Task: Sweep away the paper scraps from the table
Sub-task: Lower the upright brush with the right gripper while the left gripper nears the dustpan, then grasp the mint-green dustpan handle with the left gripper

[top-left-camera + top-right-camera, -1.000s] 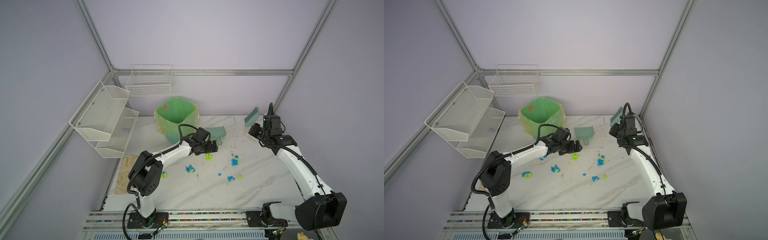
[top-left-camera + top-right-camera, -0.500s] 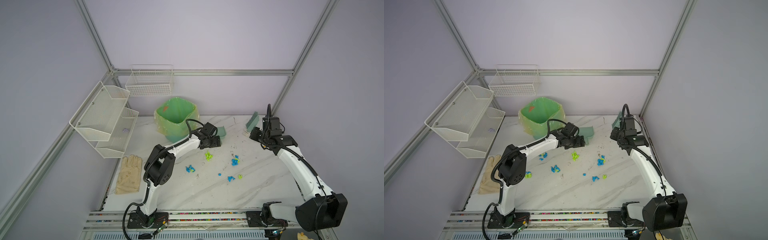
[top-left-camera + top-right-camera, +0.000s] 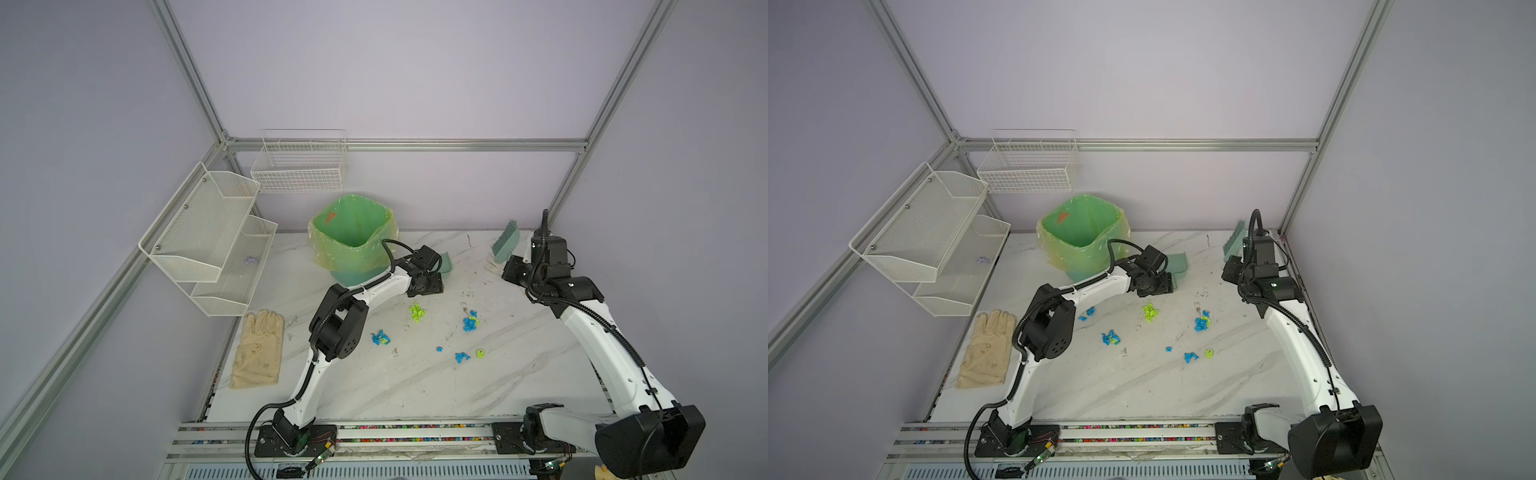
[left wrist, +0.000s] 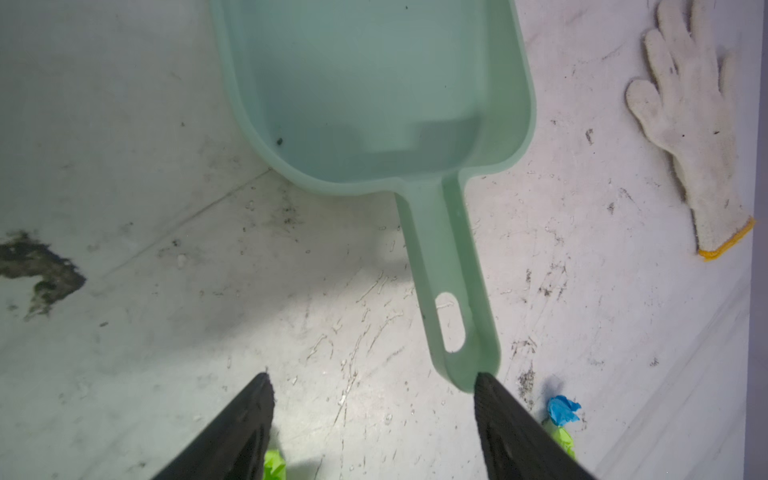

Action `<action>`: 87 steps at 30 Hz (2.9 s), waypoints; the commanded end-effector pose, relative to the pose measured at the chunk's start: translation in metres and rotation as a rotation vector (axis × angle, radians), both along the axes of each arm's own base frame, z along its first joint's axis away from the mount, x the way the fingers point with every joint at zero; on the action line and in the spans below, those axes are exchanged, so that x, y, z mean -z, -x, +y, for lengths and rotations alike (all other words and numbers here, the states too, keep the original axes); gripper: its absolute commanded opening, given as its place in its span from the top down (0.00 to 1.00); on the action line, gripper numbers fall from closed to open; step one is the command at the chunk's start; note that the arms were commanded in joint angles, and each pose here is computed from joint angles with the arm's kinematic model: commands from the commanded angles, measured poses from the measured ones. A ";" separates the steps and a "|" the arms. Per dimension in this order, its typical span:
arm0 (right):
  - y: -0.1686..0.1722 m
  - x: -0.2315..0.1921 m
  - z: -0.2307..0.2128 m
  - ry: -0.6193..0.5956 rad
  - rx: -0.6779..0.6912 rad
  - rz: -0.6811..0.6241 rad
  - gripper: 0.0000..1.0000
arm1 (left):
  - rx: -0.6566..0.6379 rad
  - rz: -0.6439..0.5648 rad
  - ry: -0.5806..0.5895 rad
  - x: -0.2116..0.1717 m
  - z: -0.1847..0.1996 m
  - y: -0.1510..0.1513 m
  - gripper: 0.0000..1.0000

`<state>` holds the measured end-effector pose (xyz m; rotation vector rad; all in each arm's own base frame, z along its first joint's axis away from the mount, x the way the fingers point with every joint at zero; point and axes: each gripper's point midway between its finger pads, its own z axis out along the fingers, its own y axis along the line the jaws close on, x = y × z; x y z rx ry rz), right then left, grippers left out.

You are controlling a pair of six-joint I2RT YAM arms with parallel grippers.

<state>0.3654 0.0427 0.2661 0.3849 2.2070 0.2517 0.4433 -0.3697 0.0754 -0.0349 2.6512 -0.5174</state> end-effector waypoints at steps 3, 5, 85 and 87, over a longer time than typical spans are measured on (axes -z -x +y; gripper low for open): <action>0.000 -0.005 0.001 -0.003 -0.014 -0.025 1.00 | -0.010 -0.116 0.063 -0.048 -0.016 -0.025 0.25; 0.001 -0.006 0.001 -0.004 -0.013 -0.029 1.00 | -0.013 -0.118 0.060 -0.045 -0.018 -0.028 0.25; 0.002 -0.018 0.006 -0.051 -0.018 -0.037 1.00 | 0.028 -0.098 0.078 -0.041 -0.017 -0.014 1.00; 0.004 -0.021 0.003 -0.048 -0.005 -0.043 1.00 | 0.031 -0.112 0.078 -0.049 -0.015 -0.014 1.00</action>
